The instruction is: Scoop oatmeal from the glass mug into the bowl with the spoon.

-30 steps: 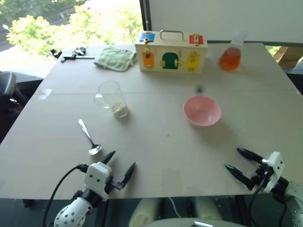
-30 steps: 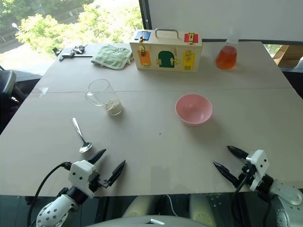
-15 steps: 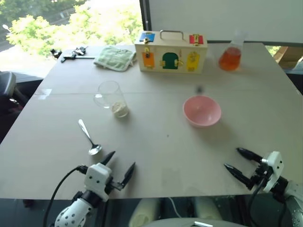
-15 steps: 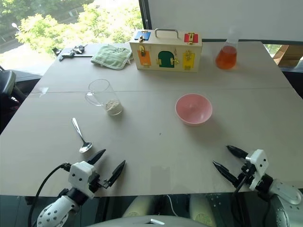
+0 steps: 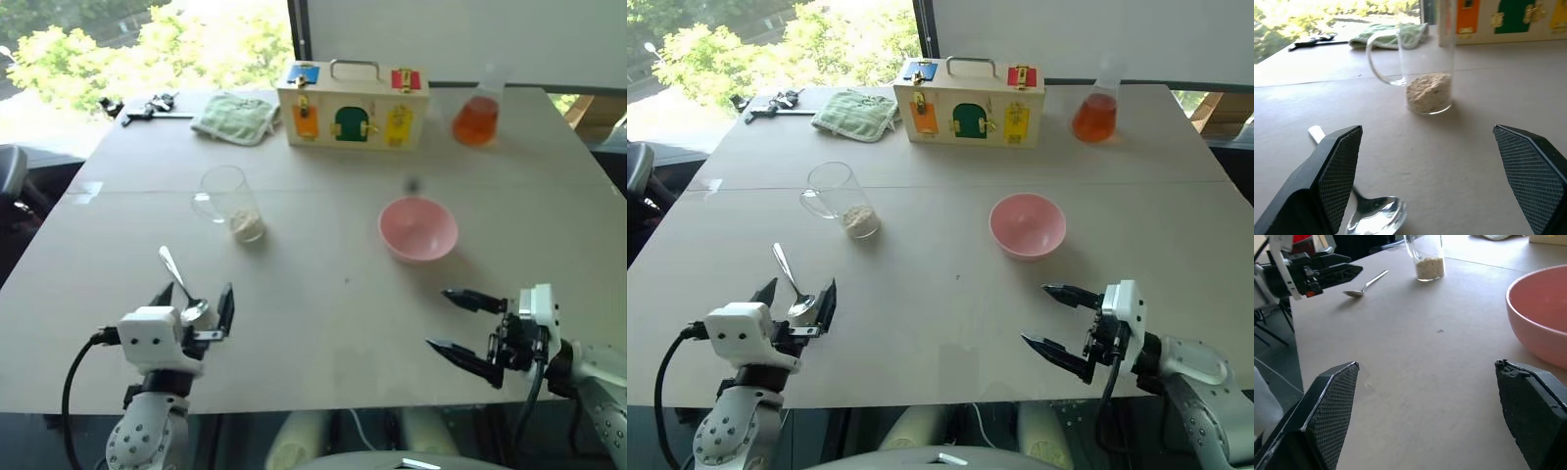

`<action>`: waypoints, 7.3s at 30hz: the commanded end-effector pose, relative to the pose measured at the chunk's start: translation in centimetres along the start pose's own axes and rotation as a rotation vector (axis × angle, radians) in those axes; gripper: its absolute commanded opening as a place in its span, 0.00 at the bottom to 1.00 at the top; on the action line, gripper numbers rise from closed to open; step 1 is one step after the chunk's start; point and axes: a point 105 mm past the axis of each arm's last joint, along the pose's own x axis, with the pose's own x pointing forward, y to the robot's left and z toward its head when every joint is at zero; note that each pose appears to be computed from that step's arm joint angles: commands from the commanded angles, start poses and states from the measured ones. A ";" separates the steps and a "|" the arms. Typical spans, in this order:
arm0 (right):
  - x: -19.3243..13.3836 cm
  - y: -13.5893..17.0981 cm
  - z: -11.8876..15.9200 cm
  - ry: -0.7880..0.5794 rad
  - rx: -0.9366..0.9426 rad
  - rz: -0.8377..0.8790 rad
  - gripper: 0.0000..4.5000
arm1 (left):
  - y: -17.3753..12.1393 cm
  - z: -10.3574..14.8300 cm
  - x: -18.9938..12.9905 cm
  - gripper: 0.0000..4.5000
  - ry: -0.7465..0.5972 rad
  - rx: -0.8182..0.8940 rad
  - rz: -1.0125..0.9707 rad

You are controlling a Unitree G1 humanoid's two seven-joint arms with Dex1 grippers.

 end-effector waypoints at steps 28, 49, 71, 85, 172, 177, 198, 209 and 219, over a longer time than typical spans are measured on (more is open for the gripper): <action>2.9 0.5 3.7 0.013 -0.178 0.080 1.00 | 0.7 -2.9 6.5 0.99 0.461 -0.019 0.086; 3.7 0.6 4.6 -0.013 -0.283 0.138 1.00 | 1.7 -5.0 4.9 0.00 0.597 -0.162 0.170; 4.0 -1.4 5.3 -0.057 -0.246 0.059 1.00 | -4.0 1.5 -2.2 0.00 -0.016 -0.229 -0.316; 8.4 -2.9 6.4 -0.115 0.221 0.084 1.00 | -10.4 4.9 -2.9 0.00 -0.048 -0.110 -1.320; 7.3 -7.3 8.6 -0.034 0.428 0.044 0.00 | -4.6 17.1 9.4 0.98 -0.460 0.005 -0.865; 6.5 -11.3 8.3 -0.100 0.616 -0.263 0.00 | 3.0 19.0 12.1 0.98 -0.578 0.022 -0.386; 7.4 -13.9 13.0 -0.273 0.828 -0.469 0.00 | 3.5 6.1 12.2 0.98 -0.250 0.379 -0.278; 7.6 -13.3 13.5 -0.286 0.807 -0.446 0.00 | 3.8 5.9 11.4 0.98 -0.274 0.203 -0.231; 7.6 -13.5 13.4 -0.290 0.794 -0.452 0.00 | 6.3 5.4 12.8 0.98 -0.244 0.182 -0.069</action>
